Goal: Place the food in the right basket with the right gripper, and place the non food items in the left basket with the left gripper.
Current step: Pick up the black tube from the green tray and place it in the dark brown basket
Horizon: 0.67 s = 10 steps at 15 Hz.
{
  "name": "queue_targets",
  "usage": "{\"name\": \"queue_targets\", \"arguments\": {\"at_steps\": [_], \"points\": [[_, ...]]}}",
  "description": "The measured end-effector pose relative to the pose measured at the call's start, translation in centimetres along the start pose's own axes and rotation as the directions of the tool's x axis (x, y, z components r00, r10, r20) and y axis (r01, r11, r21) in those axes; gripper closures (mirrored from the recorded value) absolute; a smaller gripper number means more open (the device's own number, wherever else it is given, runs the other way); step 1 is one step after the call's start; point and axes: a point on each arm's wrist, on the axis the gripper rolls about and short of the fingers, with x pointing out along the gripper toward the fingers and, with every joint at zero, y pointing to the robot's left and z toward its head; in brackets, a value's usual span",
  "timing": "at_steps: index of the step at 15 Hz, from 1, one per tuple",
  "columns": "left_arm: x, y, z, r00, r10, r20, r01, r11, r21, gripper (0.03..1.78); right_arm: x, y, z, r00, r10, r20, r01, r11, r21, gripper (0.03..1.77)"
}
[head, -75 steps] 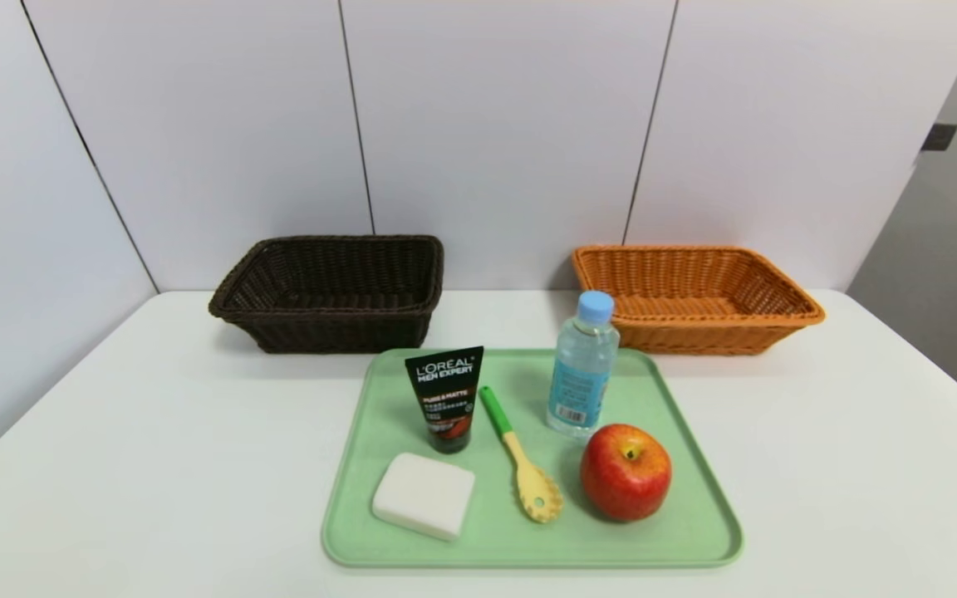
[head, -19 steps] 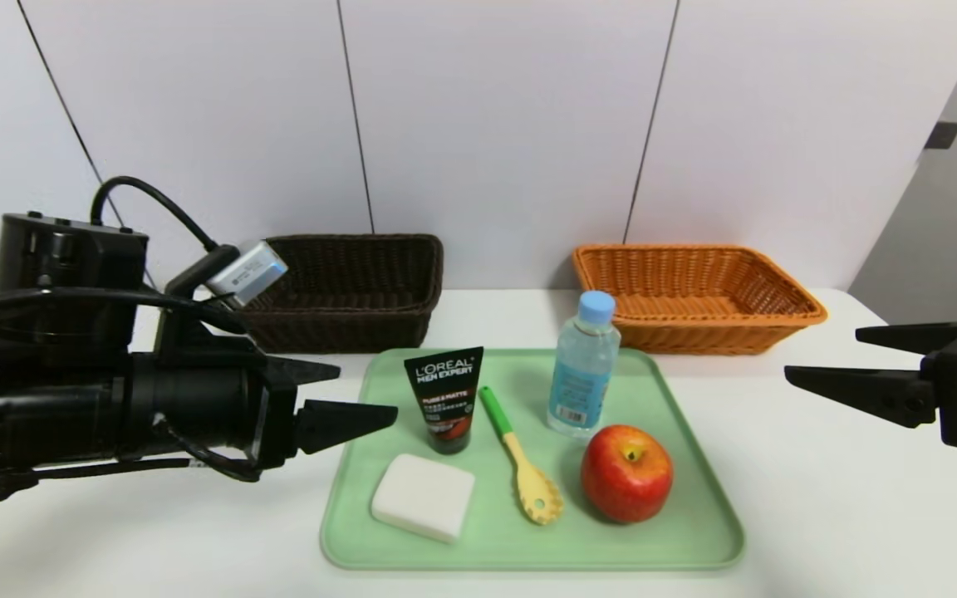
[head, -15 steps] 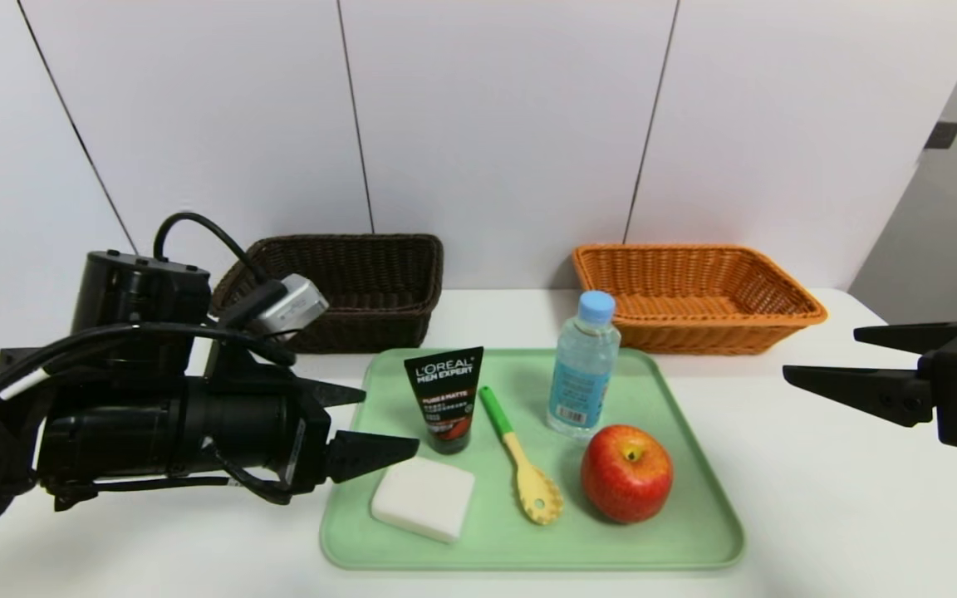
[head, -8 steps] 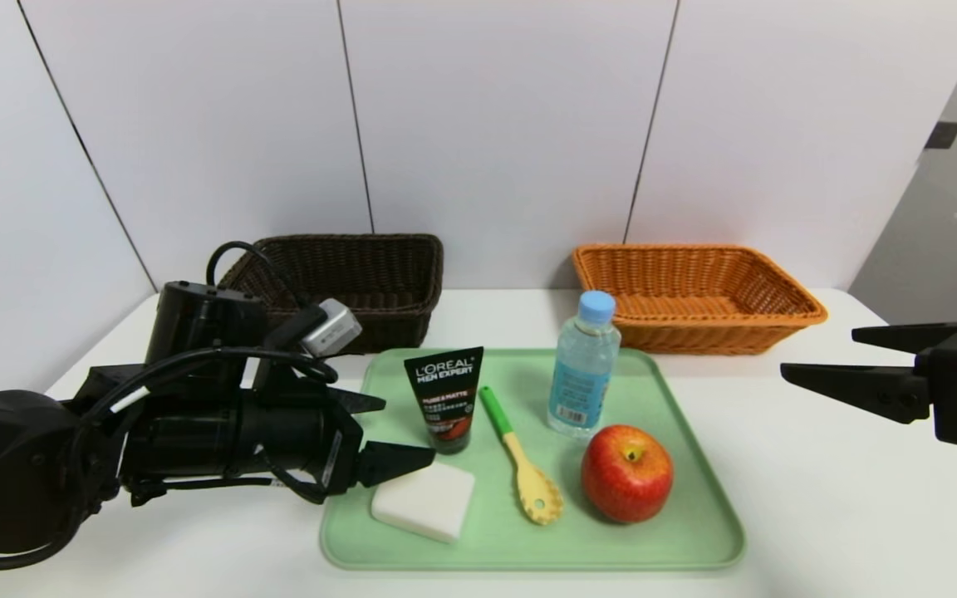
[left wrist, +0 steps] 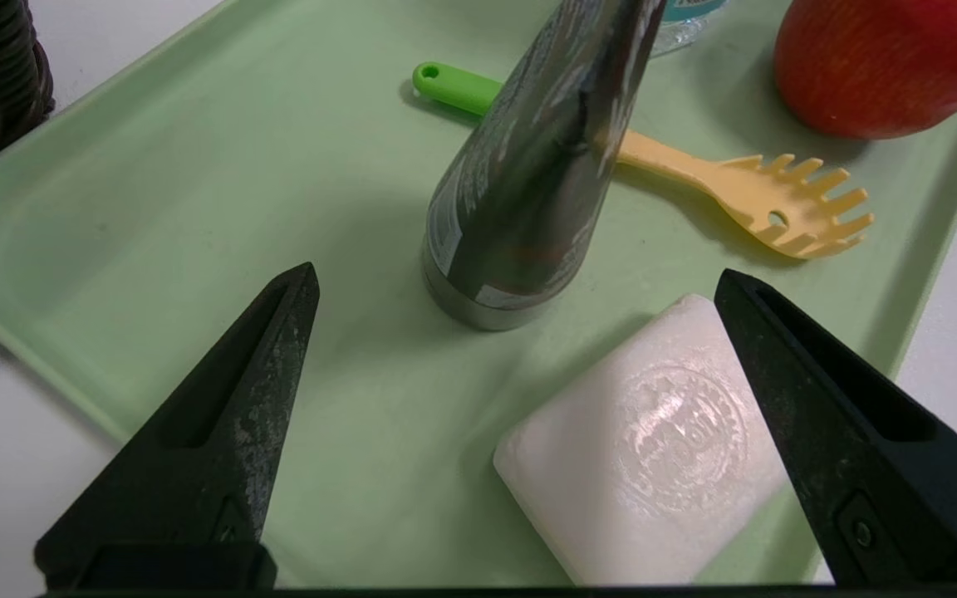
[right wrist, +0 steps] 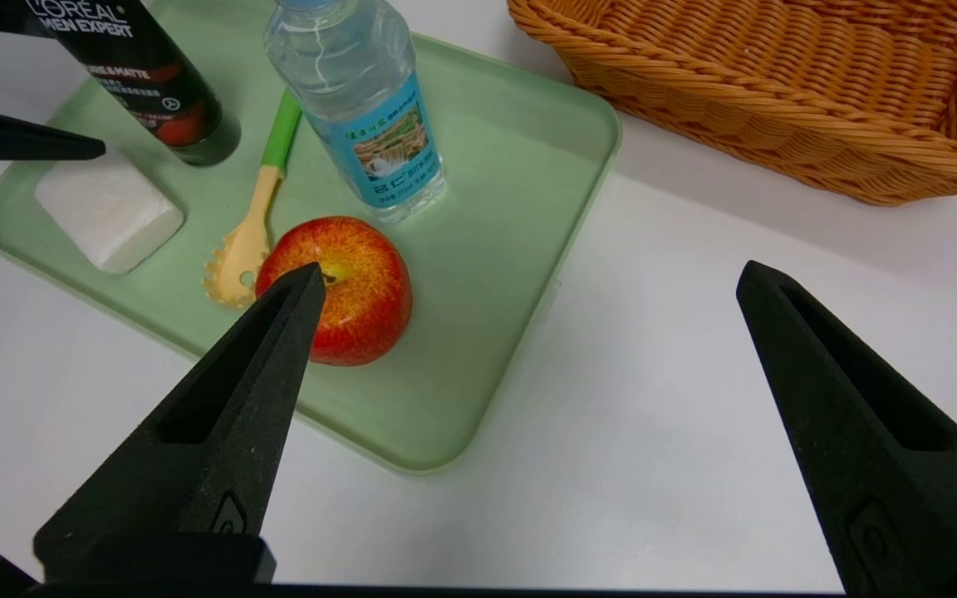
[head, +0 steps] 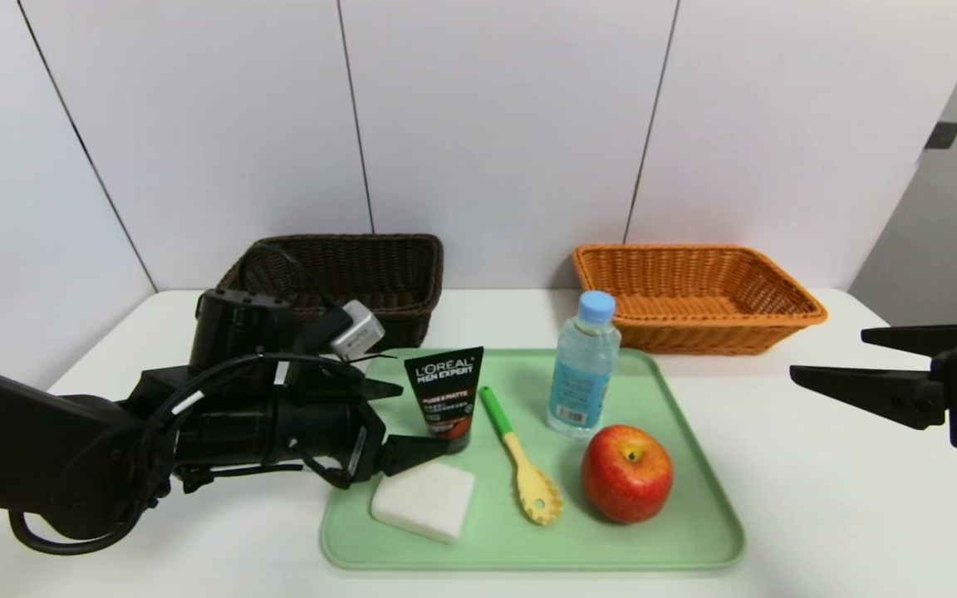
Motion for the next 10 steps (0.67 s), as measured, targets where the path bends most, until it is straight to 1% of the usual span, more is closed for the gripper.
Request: {"name": "queue_targets", "arguments": {"at_steps": [4,8,10], "points": [[1.7,0.2,-0.2,0.999,-0.016,0.046,0.015,0.999,0.029,0.12,-0.4,0.1,-0.2,1.000,-0.001,0.008,0.001,1.000,-0.002,0.09],[2.9,-0.3,-0.4,0.998,-0.044,0.039,0.044,0.999,0.016,0.12,-0.7,0.2,-0.3,1.000,-0.002,0.014,0.002,1.000,-0.004,0.09],[3.4,-0.3,-0.3,0.997,-0.051,0.050,0.050,0.998,0.023,0.12,-0.8,0.2,-0.3,1.000,-0.002,0.015,0.002,1.000,-0.004,0.09]]}}
